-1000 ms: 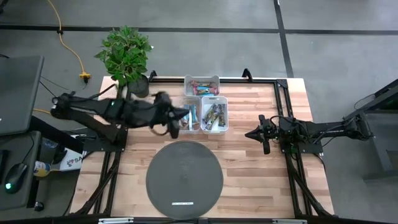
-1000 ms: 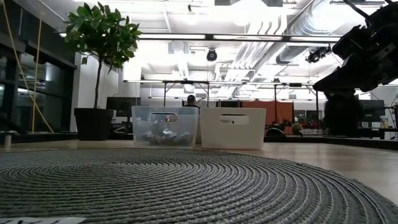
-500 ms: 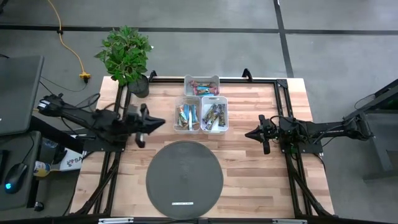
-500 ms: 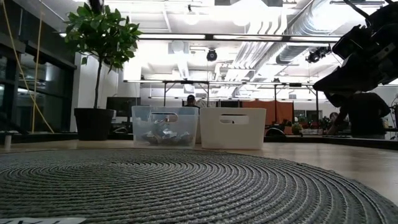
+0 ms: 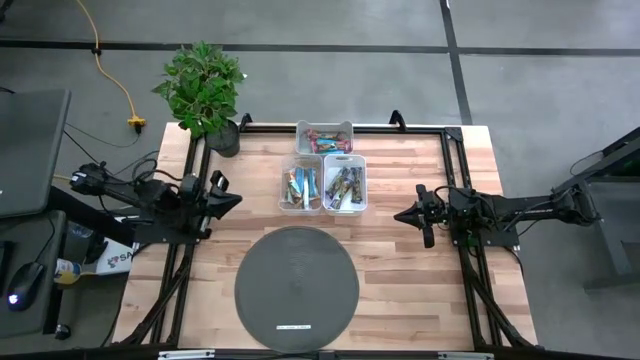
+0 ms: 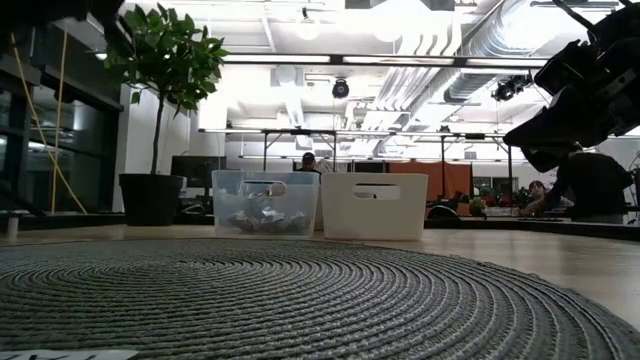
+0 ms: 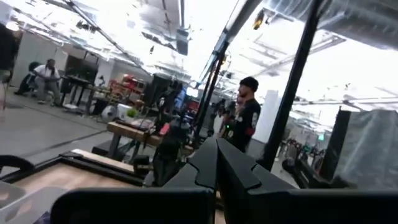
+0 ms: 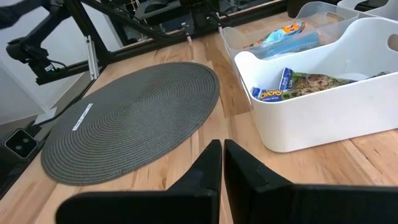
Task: Pick and place Granola Bars by type
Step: Return to Home Position
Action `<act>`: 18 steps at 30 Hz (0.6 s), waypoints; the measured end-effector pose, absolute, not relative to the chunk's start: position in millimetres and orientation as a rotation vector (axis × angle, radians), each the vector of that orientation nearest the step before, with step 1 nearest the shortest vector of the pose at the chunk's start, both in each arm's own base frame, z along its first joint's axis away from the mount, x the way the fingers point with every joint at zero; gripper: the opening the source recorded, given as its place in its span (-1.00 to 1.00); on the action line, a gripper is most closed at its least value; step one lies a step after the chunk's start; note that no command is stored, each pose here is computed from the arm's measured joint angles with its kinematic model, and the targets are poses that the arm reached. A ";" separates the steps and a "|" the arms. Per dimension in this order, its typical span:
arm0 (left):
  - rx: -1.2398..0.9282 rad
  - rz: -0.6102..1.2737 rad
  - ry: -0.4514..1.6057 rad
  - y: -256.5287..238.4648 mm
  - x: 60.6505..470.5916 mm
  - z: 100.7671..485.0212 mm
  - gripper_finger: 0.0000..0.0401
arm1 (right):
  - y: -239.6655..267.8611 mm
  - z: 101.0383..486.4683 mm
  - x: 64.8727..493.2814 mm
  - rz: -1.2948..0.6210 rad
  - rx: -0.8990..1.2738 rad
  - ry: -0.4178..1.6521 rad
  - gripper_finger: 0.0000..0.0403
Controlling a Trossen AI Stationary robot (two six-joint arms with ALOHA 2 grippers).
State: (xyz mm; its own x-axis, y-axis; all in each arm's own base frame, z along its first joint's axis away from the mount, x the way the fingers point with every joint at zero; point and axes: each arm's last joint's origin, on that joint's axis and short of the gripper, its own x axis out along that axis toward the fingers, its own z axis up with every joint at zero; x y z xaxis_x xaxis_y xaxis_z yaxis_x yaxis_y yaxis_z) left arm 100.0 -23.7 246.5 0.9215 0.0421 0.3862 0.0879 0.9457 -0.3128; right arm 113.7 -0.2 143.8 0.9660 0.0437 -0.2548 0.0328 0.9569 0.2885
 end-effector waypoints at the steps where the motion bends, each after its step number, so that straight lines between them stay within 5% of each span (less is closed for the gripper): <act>1: -0.324 -0.033 -0.402 -23.5 98.7 243.4 -1.00 | -0.2 144.0 113.7 0.005 0.295 0.262 -1.00; 18: -0.334 -0.118 -0.429 -22.4 88.7 210.7 -1.00 | -0.2 143.9 113.7 0.006 0.295 0.262 -1.00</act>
State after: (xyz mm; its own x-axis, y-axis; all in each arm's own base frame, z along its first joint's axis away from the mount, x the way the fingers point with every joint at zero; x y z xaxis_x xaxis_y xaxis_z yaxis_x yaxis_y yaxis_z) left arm 88.7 -22.4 210.7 0.9035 -0.0423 0.4265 0.1820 0.9388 -0.2924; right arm 113.7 -0.2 143.9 0.9661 0.0436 -0.2546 0.0327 0.9570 0.2883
